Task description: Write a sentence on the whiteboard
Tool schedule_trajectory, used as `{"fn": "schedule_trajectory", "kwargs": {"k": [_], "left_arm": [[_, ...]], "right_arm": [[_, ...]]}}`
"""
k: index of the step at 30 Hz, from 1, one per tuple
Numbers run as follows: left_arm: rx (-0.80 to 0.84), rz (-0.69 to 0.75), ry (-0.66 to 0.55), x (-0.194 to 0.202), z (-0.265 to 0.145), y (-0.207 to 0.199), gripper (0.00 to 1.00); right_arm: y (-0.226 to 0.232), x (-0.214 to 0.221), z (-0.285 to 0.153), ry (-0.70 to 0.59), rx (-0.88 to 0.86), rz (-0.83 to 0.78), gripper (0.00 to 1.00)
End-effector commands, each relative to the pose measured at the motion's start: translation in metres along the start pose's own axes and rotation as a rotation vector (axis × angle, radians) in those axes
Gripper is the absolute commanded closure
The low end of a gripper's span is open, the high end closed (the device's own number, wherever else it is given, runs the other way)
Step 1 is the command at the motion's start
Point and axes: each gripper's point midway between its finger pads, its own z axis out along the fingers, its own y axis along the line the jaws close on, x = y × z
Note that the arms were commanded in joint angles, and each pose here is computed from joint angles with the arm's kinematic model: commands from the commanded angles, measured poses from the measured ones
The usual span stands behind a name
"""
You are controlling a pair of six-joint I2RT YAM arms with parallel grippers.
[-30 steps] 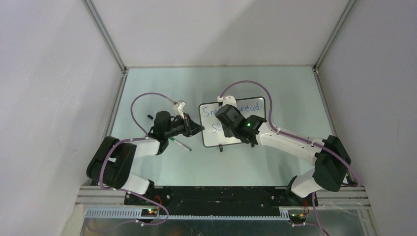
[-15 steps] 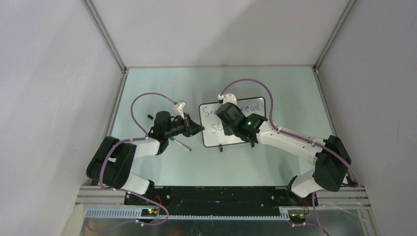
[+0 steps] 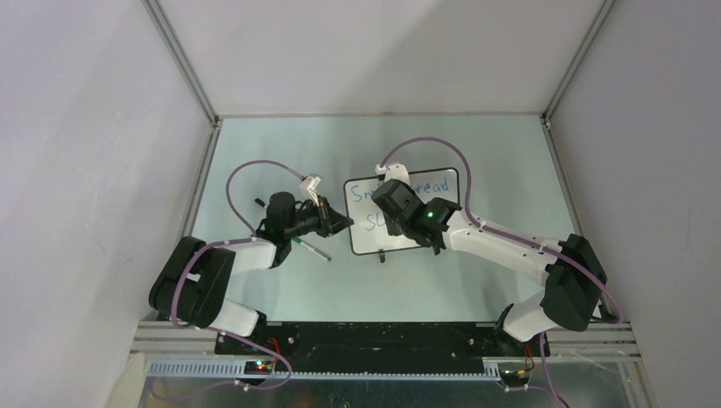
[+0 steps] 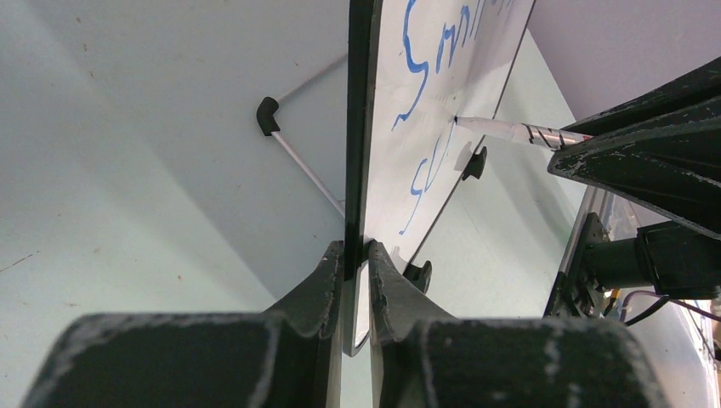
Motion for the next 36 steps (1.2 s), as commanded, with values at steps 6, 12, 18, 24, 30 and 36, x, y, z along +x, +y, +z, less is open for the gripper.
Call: {"fn": "schedule_trajectory", "kwargs": {"k": [6,12,18,24,30,36], "left_arm": [[-0.021,0.034,-0.01,-0.002,-0.003,0.0,0.94],[-0.019,0.032,-0.007,-0.001,-0.003,0.0,0.94],[-0.019,0.032,-0.006,-0.002,-0.002,0.0,0.94],[-0.02,0.031,-0.004,-0.001,-0.002,0.001,0.94],[-0.019,0.036,-0.006,-0.002,-0.003,0.0,0.94],[-0.021,0.035,-0.006,-0.002,-0.003,0.0,0.94]], "right_arm": [[-0.003,0.016,0.001,0.019,0.023,-0.001,1.0],[-0.002,0.025,0.0,0.035,0.014,-0.012,1.0],[-0.002,0.023,-0.004,0.027,0.003,-0.01,1.0],[0.007,0.002,-0.022,-0.035,-0.096,0.019,1.0],[-0.001,-0.015,-0.035,-0.099,-0.103,0.024,1.0],[-0.009,-0.025,-0.045,-0.185,-0.107,0.025,1.0]]}}
